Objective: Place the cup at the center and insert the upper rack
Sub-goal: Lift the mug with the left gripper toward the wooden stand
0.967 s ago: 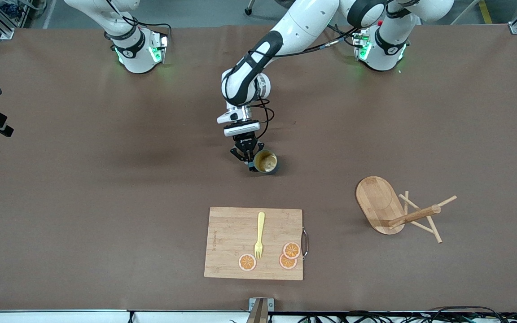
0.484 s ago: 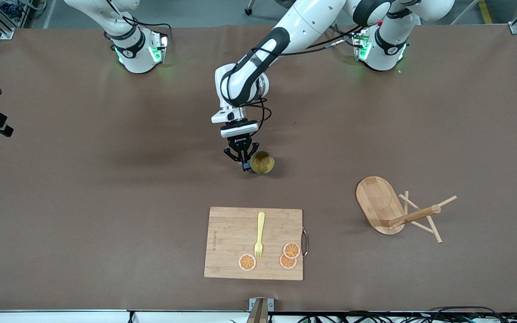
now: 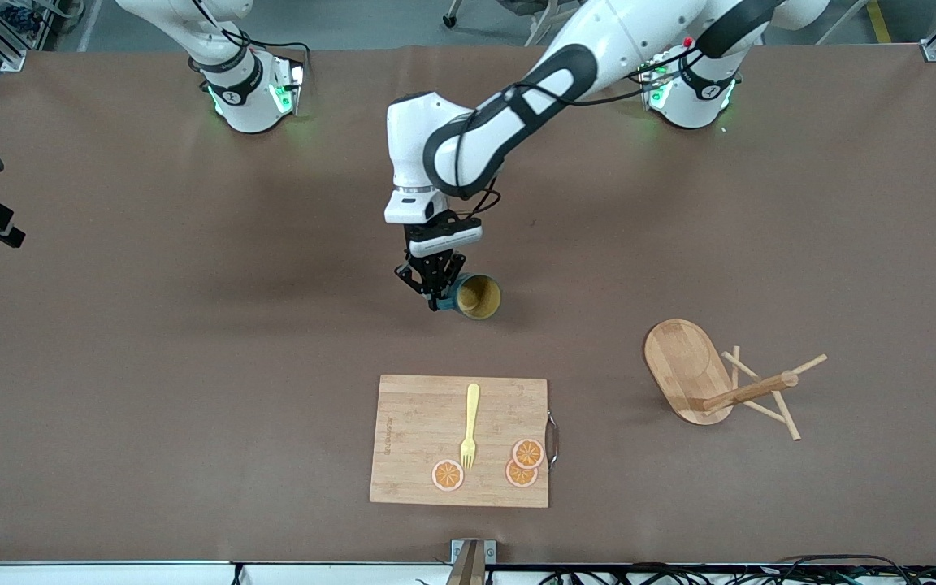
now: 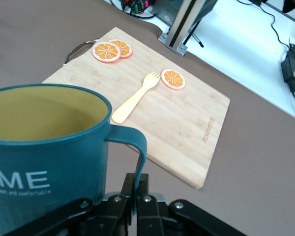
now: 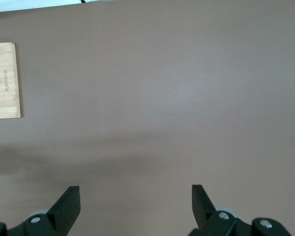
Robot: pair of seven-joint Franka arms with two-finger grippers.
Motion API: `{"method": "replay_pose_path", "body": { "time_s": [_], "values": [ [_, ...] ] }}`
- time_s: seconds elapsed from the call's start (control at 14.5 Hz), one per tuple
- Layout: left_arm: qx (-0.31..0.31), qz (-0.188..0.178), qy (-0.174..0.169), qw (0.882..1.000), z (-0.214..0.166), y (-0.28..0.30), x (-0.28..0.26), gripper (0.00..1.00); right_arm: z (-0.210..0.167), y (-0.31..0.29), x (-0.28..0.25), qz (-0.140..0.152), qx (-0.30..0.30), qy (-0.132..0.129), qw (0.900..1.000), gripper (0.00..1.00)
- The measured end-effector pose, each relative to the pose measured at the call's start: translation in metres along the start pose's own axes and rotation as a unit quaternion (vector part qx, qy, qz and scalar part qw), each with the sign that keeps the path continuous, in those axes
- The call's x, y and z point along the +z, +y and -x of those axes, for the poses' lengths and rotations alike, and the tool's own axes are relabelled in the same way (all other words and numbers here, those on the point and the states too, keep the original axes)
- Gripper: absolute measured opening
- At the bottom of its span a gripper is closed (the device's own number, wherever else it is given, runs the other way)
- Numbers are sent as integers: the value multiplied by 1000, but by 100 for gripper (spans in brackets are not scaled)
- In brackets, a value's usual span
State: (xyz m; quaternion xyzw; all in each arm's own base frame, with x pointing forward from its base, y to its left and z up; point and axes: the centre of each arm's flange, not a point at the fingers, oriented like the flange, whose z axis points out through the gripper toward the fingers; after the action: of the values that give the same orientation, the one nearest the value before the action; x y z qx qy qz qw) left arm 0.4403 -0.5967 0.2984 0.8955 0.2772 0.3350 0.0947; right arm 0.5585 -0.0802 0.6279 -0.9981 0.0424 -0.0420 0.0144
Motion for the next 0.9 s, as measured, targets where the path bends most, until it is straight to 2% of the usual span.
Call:
{"method": "replay_pose_path", "body": {
  "time_s": [0.14,0.35,0.48,0.9],
  "values": [
    [-50,-10,-32,998,-34,7,-15,5,0,0,0,0,0,0,1000,100],
    [-124,-29,-69,989,-86,14,-36,5,0,0,0,0,0,0,1000,100],
    [-170,-42,-89,981,-122,16,-51,5,0,0,0,0,0,0,1000,100],
    [-273,-49,-140,951,-227,6,-84,5,0,0,0,0,0,0,1000,100]
  ]
}}
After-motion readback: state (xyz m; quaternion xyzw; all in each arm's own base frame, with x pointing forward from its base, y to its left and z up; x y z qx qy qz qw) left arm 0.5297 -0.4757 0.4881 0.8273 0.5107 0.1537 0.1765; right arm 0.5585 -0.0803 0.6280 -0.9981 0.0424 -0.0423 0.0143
